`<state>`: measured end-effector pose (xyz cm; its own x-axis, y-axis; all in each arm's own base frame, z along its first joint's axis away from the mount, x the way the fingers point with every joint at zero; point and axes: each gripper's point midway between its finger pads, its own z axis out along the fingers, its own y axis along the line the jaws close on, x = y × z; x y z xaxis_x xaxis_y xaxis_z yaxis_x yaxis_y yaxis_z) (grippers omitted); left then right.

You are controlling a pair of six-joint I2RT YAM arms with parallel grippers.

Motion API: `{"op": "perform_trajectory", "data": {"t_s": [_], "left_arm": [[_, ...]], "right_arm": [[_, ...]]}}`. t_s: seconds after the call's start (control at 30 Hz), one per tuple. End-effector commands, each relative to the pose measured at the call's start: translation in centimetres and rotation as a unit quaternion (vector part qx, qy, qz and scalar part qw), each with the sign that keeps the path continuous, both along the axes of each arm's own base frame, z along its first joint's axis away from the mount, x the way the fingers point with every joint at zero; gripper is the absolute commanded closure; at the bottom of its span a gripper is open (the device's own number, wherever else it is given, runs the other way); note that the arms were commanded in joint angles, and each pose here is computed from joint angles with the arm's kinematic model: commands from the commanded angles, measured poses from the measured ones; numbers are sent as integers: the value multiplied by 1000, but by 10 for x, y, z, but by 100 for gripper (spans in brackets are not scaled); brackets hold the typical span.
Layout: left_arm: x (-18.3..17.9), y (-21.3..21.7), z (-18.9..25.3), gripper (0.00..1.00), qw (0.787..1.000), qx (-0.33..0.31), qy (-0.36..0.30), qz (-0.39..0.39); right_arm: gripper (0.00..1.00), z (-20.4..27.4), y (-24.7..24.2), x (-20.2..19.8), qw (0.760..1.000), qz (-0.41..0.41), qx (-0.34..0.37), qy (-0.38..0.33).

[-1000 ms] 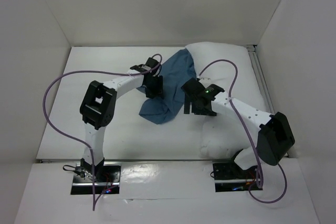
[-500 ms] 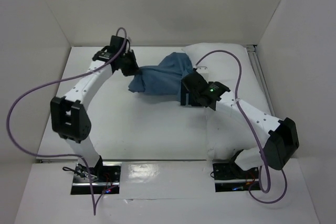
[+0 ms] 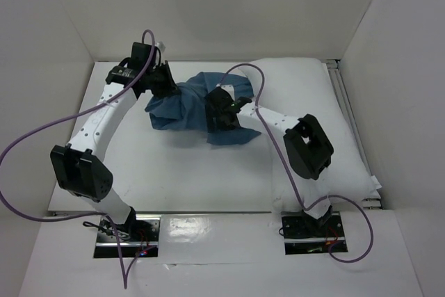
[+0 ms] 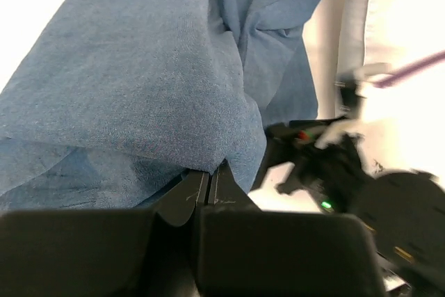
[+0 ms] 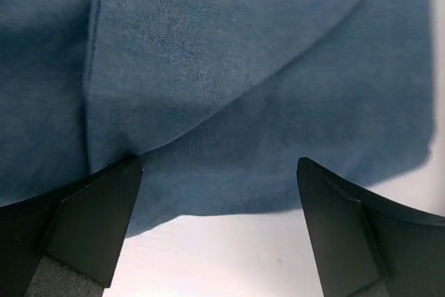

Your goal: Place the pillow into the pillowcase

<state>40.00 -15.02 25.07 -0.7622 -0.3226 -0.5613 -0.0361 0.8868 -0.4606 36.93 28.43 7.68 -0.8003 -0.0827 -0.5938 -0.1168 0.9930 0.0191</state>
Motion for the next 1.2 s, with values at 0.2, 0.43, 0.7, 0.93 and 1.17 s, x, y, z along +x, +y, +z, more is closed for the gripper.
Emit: {"op": "perform_trajectory", "data": {"t_s": [0.2,0.43,0.7,0.93,1.17], "left_arm": [[-8,12,29,100,999,-4,-35,-3],[-14,12,31,100,999,-4,-36,-10],[-16,21,56,100,998,-19,-60,1],[-15,45,77,100,996,-28,-80,25],[-11,80,110,100,991,-40,-112,68]], "right_arm": [[2,19,67,-2,995,60,84,-15],[0,65,87,-38,983,94,144,-66],[18,-10,88,-24,997,66,40,-9],[88,50,57,-23,996,32,50,-66],[100,124,14,-41,991,37,53,-115]]}}
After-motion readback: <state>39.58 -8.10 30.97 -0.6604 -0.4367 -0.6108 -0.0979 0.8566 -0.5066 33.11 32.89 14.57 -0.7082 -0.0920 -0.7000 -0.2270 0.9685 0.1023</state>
